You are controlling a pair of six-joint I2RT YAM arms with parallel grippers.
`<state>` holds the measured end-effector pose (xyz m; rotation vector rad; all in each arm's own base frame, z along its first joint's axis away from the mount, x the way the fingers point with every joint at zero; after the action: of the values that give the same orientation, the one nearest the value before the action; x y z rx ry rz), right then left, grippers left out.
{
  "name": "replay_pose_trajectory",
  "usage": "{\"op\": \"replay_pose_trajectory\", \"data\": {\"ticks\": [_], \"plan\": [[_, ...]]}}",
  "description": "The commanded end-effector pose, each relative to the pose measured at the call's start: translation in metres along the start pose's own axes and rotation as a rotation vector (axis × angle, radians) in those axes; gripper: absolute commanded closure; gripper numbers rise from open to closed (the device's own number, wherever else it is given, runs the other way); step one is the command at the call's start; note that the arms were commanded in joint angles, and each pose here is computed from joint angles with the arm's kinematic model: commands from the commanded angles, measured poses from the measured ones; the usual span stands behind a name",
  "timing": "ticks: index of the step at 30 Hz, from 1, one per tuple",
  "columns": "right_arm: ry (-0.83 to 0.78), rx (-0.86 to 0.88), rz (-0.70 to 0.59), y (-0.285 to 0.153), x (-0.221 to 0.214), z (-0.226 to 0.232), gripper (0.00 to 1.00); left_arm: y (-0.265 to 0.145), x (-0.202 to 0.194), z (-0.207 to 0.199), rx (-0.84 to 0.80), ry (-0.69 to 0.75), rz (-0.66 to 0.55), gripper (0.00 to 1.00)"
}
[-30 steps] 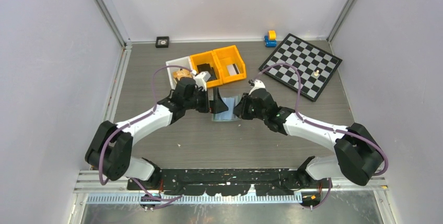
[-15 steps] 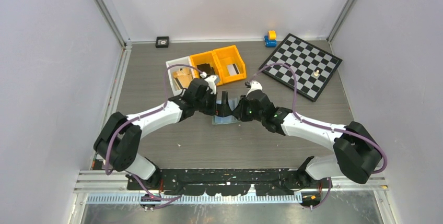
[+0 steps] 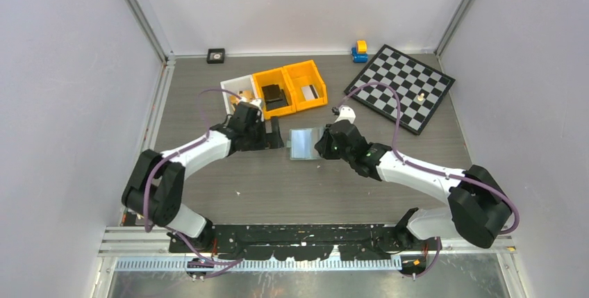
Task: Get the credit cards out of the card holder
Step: Remove the credit card from the card holder.
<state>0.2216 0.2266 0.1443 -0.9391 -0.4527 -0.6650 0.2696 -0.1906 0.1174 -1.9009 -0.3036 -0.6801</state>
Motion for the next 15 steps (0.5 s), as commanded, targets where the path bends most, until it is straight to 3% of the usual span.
{"op": "replay_pose_trajectory", "data": {"ticks": [1,3,9,15], "plan": [[0.056,0.046,-0.12,-0.009,0.027,0.015,1.0,-0.03,0.015,0.01,-0.001,-0.067,-0.155,0.0],[0.062,0.049,-0.121,-0.009,0.028,0.015,1.0,-0.035,0.017,0.007,-0.04,-0.072,-0.203,0.0],[0.076,0.082,-0.108,-0.009,0.028,0.016,1.0,-0.047,0.023,-0.026,-0.37,0.001,-0.32,0.0],[0.083,0.178,-0.078,-0.01,0.025,0.024,0.99,-0.023,0.02,-0.034,-0.438,-0.008,-0.194,0.0]]}}
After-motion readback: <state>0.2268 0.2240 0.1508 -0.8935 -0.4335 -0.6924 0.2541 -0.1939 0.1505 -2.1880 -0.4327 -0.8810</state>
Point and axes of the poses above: each gripper's point midway between its finger pads, its own y axis out along the fingers, its own z axis along the line the jaws close on, x = y × z, the point moved 7 cm from there along -y, back along the fingers, and after that the axes turned 10 degrees about y, right-handed, at the moved point
